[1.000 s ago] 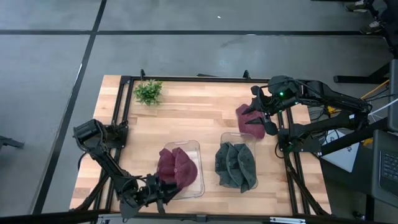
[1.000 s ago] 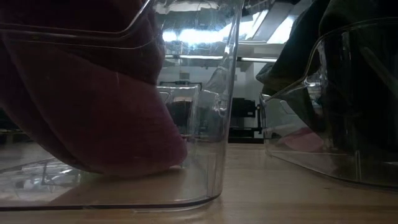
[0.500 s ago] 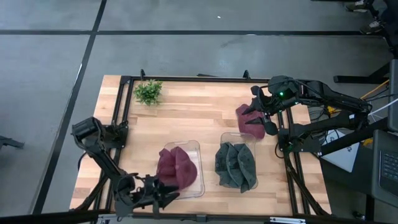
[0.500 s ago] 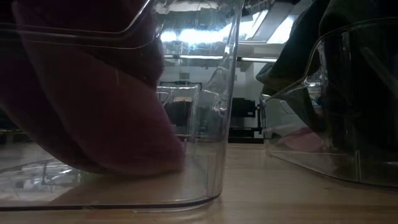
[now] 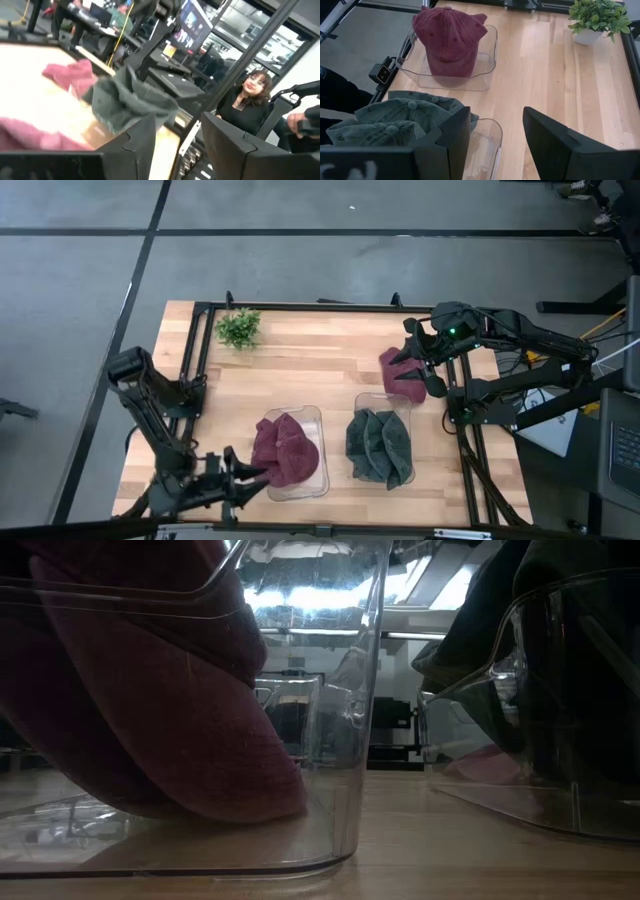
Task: Pick & Place hat
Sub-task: Put the pink cap in the left transparent bin
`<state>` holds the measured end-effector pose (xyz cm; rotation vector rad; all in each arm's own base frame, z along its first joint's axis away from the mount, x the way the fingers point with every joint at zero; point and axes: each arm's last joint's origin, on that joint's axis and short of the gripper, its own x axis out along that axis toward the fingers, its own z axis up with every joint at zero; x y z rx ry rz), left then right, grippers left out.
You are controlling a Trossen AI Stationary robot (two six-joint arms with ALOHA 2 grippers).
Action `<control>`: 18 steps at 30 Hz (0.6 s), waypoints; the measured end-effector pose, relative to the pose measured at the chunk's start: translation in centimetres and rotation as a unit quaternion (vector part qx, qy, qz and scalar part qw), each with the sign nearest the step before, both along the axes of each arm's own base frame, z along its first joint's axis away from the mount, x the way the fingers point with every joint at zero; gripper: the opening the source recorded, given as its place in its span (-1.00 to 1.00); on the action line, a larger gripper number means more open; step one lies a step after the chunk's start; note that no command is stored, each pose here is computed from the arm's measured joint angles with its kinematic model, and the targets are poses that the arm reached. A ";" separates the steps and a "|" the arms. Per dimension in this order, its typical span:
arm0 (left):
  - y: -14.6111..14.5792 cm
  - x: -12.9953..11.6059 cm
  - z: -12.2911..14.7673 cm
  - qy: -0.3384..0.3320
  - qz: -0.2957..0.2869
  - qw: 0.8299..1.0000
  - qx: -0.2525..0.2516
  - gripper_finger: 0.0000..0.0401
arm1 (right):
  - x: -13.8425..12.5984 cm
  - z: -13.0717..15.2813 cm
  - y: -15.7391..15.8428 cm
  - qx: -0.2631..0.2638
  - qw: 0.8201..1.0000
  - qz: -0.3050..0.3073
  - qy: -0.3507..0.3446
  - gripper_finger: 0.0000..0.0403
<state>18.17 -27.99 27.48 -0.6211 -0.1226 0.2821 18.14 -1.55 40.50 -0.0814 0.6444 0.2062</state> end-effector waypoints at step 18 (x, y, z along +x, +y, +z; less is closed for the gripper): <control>9.0 -3.0 10.7 0.038 0.071 0.982 0.169 -0.24 | 0.0 0.0 0.0 0.000 1.000 -0.002 -0.001 -0.10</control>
